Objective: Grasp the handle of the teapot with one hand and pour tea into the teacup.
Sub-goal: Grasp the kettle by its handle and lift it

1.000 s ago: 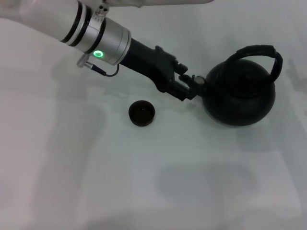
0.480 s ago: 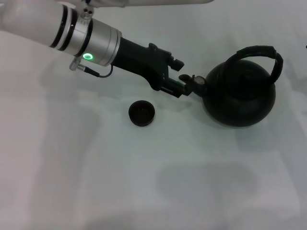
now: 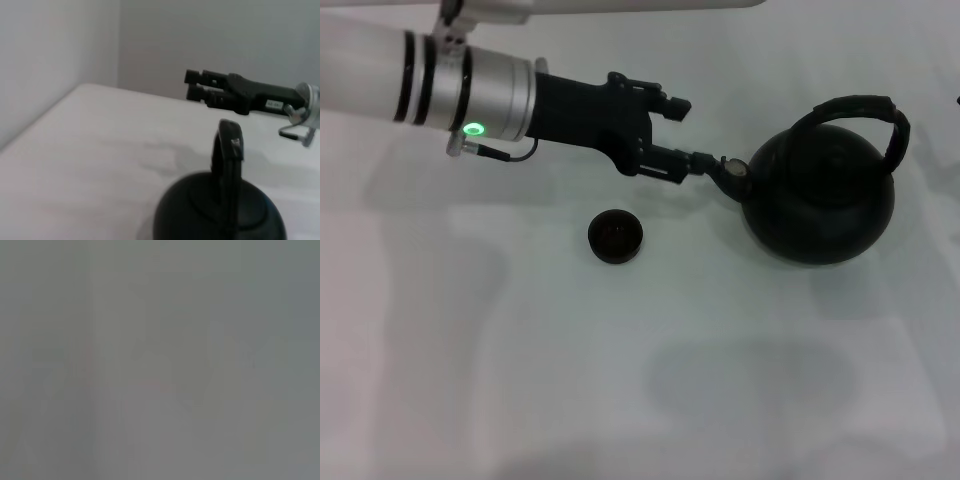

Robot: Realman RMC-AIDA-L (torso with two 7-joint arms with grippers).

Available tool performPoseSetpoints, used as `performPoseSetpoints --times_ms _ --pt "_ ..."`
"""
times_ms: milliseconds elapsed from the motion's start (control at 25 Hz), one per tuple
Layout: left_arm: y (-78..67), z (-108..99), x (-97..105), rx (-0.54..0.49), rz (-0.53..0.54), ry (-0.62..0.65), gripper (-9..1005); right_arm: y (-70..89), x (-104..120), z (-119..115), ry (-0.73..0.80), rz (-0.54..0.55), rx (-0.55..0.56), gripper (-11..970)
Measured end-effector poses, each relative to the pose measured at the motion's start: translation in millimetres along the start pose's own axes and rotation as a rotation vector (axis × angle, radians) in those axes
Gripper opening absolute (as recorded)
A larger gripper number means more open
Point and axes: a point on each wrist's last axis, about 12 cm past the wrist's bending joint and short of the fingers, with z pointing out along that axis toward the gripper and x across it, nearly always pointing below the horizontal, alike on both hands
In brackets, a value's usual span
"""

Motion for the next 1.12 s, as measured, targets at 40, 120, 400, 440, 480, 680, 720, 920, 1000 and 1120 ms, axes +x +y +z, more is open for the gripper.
performPoseSetpoints --times_ms 40,120,400,440,480,680,720,920,1000,1120 --pt "-1.0 -1.8 4.4 -0.015 0.005 -0.025 785 0.2 0.0 0.1 0.000 0.002 -0.001 768" --pt "-3.4 -6.6 15.3 -0.058 0.016 -0.090 785 0.2 0.1 -0.3 0.000 0.017 -0.002 768" --pt "-10.6 -29.5 50.7 -0.269 0.004 -0.296 781 -0.5 0.0 -1.6 -0.001 0.036 -0.001 769" --pt "-12.8 -32.3 56.3 -0.301 0.008 -0.321 780 -0.6 0.0 -1.7 -0.001 0.036 -0.001 769" --pt "-14.9 -34.9 60.8 -0.339 0.009 -0.357 779 -0.6 -0.3 -1.8 -0.004 0.036 -0.001 769" --pt "-25.1 -46.5 84.1 -0.521 0.000 -0.466 774 -0.2 -3.6 -3.9 -0.036 0.052 -0.004 769" --pt "-27.6 -47.7 88.2 -0.559 -0.002 -0.486 773 -0.3 -4.6 -4.7 -0.046 0.075 -0.006 769" --pt "-40.7 -57.1 109.2 -0.759 -0.048 -0.577 774 -2.3 -9.0 -10.4 -0.087 0.190 -0.019 769" --pt "-46.7 -60.3 117.1 -0.818 -0.075 -0.601 775 -1.4 -9.4 -12.7 -0.091 0.198 -0.033 769" --pt "-55.0 -63.1 126.9 -0.873 -0.120 -0.625 776 3.3 -8.0 -14.4 -0.075 0.189 -0.078 769"
